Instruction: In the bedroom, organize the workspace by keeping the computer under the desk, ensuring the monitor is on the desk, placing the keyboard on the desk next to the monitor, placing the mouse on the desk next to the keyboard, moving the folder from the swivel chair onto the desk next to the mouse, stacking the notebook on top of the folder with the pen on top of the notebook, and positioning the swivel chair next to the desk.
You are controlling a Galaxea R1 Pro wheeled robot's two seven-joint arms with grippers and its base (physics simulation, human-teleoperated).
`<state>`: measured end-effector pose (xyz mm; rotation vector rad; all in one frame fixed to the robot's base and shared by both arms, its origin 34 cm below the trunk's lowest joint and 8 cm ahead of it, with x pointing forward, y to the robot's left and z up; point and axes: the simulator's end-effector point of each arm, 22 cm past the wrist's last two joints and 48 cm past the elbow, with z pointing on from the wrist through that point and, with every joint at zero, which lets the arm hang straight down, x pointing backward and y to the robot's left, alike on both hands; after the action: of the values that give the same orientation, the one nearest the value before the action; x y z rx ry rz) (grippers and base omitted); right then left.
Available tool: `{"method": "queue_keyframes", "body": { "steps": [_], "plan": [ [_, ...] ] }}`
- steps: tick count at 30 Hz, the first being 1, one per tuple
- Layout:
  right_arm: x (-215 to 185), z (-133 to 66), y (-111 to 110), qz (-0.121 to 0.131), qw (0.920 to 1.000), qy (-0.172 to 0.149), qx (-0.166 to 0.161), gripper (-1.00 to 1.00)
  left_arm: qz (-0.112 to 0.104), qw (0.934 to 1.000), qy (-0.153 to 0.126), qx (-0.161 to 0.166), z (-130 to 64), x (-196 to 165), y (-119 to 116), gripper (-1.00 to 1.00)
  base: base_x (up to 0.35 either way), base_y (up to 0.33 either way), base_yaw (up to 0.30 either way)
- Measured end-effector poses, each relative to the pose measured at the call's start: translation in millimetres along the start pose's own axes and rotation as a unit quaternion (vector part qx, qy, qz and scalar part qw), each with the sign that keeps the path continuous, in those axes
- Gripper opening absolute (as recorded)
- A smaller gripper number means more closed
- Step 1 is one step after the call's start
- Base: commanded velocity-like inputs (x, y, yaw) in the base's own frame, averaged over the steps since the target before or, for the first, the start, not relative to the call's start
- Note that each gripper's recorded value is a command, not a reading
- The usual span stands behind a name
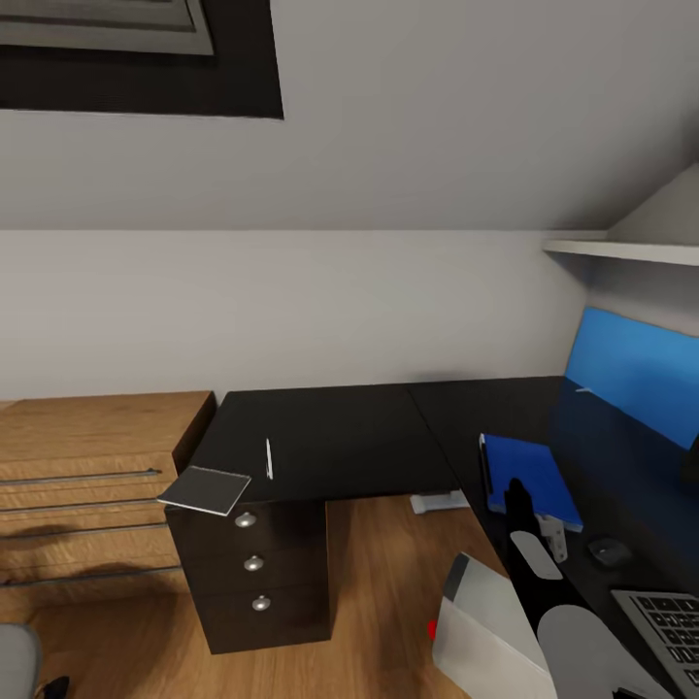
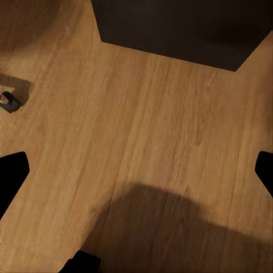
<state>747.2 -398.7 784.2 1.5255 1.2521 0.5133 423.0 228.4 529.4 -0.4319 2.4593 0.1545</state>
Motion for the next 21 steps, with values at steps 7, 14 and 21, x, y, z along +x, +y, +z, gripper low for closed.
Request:
{"method": "queue_keyframes", "body": {
  "steps": [7,14,21],
  "plan": [
    [-4,-3.8,12,0.001,1.0000,-0.001,-0.002,1.00,0.000,1.0000,0.000,0.000,-9.2,-7,0,1.00,0.000,0.000,0.000],
    [-5,-8.3,24,0.002,1.0000,0.000,-0.003,1.00,-0.001,1.0000,0.002,-0.001,-18.3,-13,0,1.00,0.000,0.000,0.000],
    [15,-20.5,62,-0.005,0.9984,0.015,-0.054,1.00,-0.001,1.0000,0.002,-0.001,-27.1,-20,1,1.00,0.000,0.000,0.000]
  ]
}}
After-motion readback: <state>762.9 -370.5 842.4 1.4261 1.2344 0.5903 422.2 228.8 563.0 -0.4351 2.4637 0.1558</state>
